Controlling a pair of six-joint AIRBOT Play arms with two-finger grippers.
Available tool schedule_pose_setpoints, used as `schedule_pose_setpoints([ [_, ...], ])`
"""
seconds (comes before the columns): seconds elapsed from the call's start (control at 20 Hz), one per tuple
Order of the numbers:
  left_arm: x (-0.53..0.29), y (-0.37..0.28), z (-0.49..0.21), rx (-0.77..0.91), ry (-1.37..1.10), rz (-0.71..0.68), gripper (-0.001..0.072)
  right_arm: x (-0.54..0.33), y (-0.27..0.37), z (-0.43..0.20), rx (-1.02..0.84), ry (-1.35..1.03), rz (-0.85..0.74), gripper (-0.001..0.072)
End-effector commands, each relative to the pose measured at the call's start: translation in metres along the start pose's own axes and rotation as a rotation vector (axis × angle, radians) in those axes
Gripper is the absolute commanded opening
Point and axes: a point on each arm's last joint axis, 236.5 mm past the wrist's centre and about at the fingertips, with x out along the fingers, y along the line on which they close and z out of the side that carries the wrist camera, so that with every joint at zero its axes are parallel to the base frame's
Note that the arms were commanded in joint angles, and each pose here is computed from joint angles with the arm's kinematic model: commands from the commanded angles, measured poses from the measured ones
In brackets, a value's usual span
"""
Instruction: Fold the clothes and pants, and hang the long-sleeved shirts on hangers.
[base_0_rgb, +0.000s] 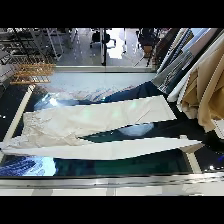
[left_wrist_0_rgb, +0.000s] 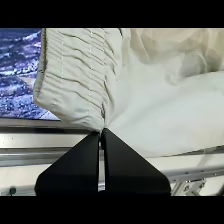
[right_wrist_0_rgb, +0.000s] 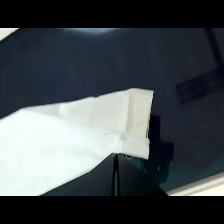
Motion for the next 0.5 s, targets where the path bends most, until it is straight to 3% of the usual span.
schedule_pose_setpoints([
  [0.0,0.001,-0.002,0.011,-0.015,-0.056,-0.018,0.0008,0.001,0.011,0.046,0.042,-0.185,0.044,0.0008],
  [0.15,-0.013,-0.007,0.079,-0.121,-0.347,-0.061,0.0008,0.045,0.039,0.088,-0.010,-0.209,0.107,0.0008],
  [0.3,-0.051,-0.025,0.151,-0.229,-0.671,-0.207,0.0007,0.104,0.080,0.147,-0.056,-0.221,0.160,0.0008],
  [0.45,-0.053,-0.042,0.199,-0.270,-0.809,-0.305,0.0007,0.167,0.117,0.206,-0.070,-0.224,0.196,0.0008],
])
